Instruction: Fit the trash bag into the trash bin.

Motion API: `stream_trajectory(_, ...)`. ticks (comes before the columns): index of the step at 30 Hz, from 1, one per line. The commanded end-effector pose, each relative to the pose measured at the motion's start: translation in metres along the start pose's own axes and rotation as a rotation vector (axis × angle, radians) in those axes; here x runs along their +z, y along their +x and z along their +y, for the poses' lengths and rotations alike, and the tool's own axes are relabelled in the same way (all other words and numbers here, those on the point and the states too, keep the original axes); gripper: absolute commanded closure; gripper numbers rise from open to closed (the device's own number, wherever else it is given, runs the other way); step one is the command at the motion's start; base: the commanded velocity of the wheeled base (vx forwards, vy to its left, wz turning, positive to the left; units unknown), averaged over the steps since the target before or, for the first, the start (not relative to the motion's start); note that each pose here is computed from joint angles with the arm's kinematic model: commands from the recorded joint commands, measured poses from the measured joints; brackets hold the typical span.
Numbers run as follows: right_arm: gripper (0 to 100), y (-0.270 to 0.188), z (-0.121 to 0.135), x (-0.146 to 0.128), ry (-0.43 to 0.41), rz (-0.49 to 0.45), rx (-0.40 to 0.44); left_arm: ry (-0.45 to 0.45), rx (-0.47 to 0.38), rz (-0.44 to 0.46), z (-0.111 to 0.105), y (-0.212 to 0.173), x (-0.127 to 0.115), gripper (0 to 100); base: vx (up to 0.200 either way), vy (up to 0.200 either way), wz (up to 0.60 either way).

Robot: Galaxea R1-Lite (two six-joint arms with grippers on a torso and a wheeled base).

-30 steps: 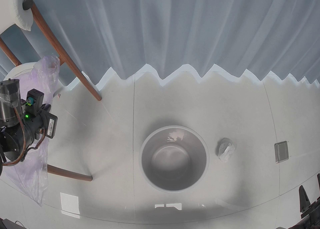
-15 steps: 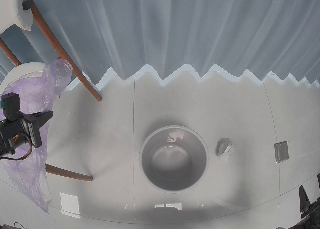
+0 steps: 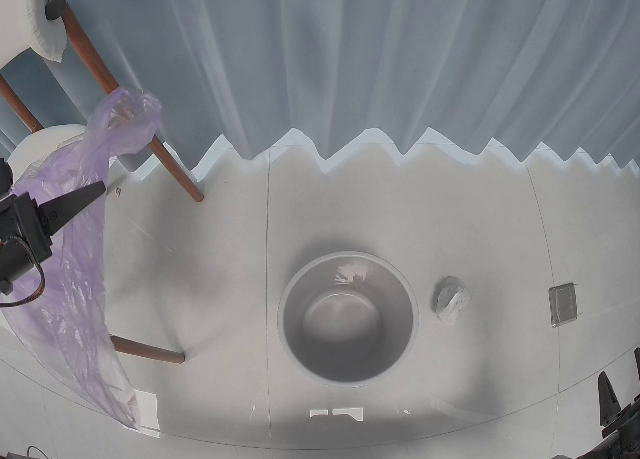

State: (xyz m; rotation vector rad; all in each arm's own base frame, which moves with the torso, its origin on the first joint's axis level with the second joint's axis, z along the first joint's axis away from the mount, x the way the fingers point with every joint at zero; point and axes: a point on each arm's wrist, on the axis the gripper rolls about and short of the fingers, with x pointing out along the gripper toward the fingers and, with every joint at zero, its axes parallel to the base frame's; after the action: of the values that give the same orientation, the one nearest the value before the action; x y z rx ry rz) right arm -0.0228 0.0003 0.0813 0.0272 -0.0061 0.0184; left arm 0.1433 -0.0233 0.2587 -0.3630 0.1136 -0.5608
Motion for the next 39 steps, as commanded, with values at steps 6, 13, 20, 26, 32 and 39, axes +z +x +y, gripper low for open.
stream_trajectory(6, 0, 0.000, 0.000, -0.005, 0.002, 0.002, 0.000, -0.198, -0.293, 0.037, -0.030, 0.012, -0.010, 100, 0.000, 0.000, 0.00)
stream_trajectory(13, 0, 0.000, 0.000, -0.005, 0.002, 0.003, 0.000, -0.215, -0.429, 0.159, -0.049, 0.024, -0.029, 100, 0.000, 0.000, 0.00)
stream_trajectory(20, 0, 0.000, 0.000, -0.005, 0.002, 0.002, 0.000, -0.216, -0.565, 0.225, -0.067, 0.037, -0.036, 100, 0.000, 0.000, 0.00)
stream_trajectory(26, 0, 0.000, 0.000, -0.005, 0.003, 0.002, 0.000, -0.210, -0.691, 0.288, -0.081, 0.057, -0.038, 100, 0.000, 0.000, 0.00)
stream_trajectory(32, 0, 0.000, 0.000, -0.005, 0.003, 0.002, 0.000, -0.216, -0.756, 0.327, -0.098, 0.078, -0.038, 100, 0.000, 0.000, 0.00)
stream_trajectory(39, 0, 0.000, 0.000, -0.005, 0.003, 0.002, 0.000, -0.216, -0.817, 0.363, -0.116, 0.096, -0.047, 100, 0.000, 0.000, 0.00)
